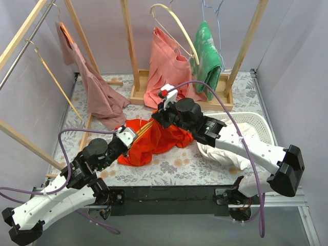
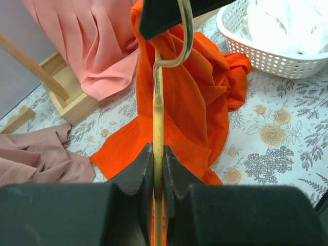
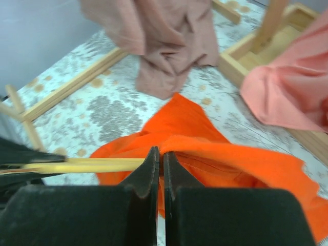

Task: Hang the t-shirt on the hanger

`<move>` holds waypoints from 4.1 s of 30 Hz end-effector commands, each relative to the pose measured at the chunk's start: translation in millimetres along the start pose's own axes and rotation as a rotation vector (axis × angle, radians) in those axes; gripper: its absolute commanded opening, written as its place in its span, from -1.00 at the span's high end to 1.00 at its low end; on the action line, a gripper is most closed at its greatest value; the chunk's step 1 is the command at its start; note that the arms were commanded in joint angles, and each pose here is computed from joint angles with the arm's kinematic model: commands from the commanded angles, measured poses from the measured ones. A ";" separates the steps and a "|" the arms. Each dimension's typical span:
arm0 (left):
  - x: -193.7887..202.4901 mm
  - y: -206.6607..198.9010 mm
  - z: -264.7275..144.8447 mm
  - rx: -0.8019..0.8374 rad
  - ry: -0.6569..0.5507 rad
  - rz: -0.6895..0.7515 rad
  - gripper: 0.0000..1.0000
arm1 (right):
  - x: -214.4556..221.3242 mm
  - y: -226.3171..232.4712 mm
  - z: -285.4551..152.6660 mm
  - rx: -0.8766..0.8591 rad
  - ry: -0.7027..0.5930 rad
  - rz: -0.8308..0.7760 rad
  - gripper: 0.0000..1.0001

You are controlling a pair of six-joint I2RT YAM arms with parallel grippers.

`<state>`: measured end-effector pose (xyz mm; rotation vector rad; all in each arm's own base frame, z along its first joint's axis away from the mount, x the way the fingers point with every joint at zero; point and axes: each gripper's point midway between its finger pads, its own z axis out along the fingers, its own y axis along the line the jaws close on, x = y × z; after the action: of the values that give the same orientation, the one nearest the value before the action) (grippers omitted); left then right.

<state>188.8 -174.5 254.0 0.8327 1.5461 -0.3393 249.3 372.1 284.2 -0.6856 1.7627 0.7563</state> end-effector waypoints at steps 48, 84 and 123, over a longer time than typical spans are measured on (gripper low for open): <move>-42.0 2.0 -22.3 0.008 -0.175 -0.142 1.00 | 41.4 -112.1 -68.7 0.557 -0.038 0.191 0.97; -53.8 -78.3 15.4 0.427 -0.225 -0.106 1.00 | 39.6 -211.9 -146.7 0.821 0.085 0.245 0.46; -52.1 -95.1 94.3 0.423 -0.081 -0.309 1.00 | -1.7 -13.1 -109.2 -0.189 -0.217 0.146 -0.02</move>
<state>185.0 -310.3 223.3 0.9449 1.6417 -0.9083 194.9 264.3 281.8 -0.5711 1.6932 1.0711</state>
